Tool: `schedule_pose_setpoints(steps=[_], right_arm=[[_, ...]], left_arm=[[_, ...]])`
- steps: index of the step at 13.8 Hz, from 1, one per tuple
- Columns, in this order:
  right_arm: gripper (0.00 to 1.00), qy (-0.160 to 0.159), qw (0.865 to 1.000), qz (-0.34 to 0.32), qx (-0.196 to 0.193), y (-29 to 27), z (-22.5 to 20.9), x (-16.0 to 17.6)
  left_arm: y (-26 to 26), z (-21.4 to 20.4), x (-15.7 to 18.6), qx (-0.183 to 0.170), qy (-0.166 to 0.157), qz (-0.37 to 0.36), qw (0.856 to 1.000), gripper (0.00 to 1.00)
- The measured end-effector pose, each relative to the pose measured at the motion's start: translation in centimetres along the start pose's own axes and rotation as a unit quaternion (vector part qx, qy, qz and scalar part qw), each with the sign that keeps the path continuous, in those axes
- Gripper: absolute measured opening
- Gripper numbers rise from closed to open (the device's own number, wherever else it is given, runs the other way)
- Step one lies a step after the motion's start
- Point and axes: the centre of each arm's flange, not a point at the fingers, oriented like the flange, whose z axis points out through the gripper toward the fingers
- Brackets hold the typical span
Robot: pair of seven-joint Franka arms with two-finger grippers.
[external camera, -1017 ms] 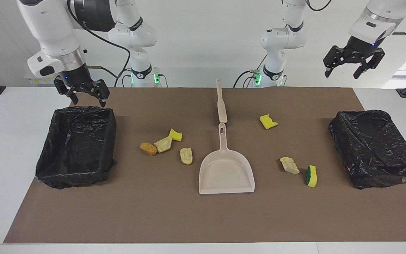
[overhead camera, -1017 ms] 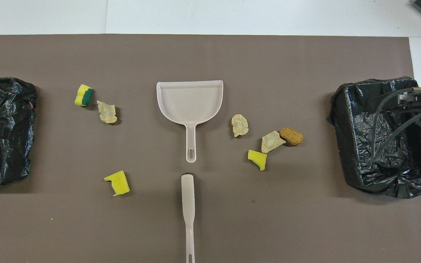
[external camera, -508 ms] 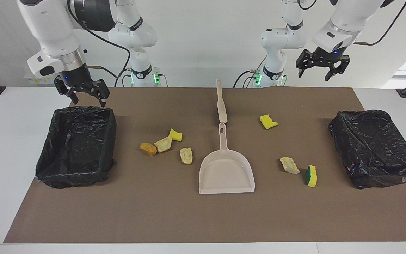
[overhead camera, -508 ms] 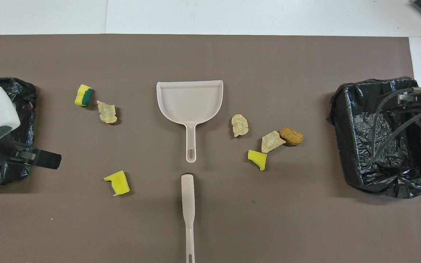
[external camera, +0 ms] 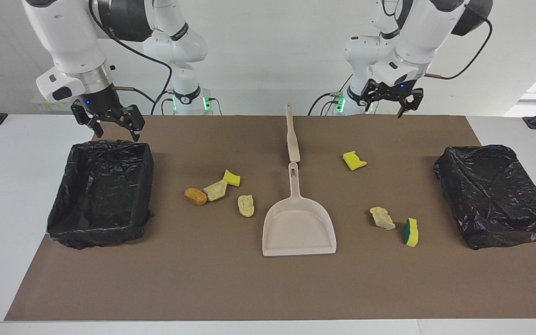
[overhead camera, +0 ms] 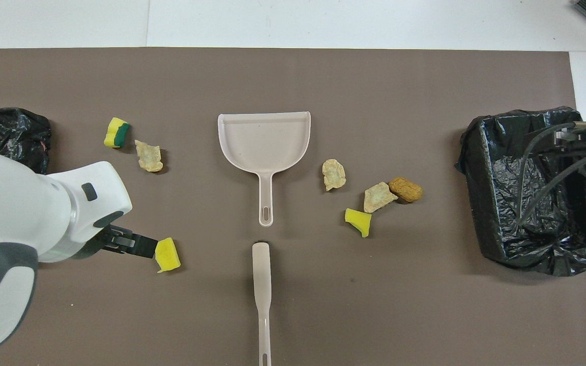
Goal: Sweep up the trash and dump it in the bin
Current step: 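Reach the left gripper toward the beige brush handle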
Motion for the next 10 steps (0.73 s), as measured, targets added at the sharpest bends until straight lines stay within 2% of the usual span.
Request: schedule_pose_setpoints(steps=[6, 10], right_arm=[[1.00, 0.000, 1.000, 0.000, 0.000, 0.0, 0.0, 0.0], [1.00, 0.000, 1.000, 0.000, 0.000, 0.0, 0.0, 0.0]], left_arm=[[4.8, 3.5, -0.9, -0.002, -0.021, -0.060, 0.998, 1.00], [7.0, 5.2, -2.6, -0.012, -0.018, -0.073, 0.997, 1.00]])
